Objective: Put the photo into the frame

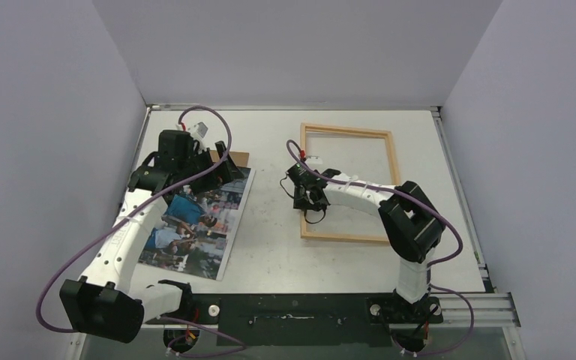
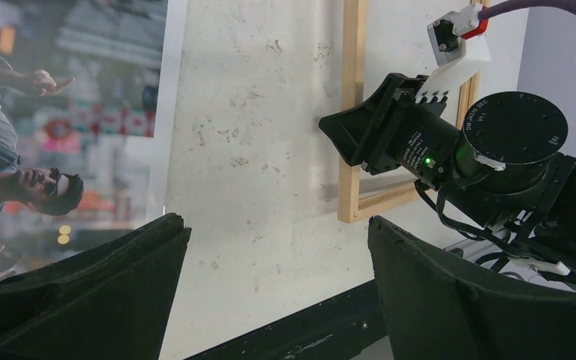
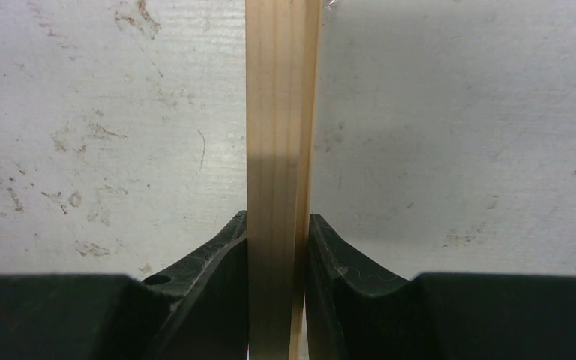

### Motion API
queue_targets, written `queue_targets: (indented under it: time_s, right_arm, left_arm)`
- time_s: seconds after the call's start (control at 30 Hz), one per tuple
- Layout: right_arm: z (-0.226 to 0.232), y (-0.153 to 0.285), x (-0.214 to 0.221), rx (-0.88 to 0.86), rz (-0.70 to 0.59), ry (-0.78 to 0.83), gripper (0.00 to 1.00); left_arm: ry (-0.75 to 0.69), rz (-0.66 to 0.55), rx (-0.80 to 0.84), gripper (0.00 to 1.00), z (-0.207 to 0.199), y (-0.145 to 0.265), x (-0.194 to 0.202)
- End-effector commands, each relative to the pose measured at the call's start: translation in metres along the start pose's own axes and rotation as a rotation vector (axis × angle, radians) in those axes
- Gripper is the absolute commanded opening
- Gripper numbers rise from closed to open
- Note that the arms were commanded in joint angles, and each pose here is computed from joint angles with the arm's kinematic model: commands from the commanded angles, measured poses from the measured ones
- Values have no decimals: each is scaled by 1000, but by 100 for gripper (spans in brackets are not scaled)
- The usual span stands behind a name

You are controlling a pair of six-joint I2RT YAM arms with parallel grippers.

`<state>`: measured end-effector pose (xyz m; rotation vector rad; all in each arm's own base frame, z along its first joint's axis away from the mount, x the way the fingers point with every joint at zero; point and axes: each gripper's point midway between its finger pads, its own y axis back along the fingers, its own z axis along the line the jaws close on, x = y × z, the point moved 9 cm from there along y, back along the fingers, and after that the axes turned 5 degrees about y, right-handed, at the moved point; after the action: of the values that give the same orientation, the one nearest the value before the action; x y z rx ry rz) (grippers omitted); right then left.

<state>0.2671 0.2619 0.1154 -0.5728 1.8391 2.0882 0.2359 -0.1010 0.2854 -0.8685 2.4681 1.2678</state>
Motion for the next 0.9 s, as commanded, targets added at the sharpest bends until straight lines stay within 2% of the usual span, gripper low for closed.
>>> queue_targets:
  time_s: [0.0, 0.17, 0.47, 0.87]
  right_arm:
    - [25, 3, -8, -83, -62, -9, 22]
    - [34, -2, 0, -74, -52, 12, 23]
    - [42, -9, 23, 121, -35, 110, 23]
    - [54, -8, 29, 151, -44, 165, 33]
  left_arm:
    - [5, -24, -3, 89, 3, 8, 5]
    - [9, -15, -12, 89, 7, 9, 11]
    - [-5, -38, -78, 89, 17, 12, 17]
    - [-15, -98, -136, 89, 26, 27, 24]
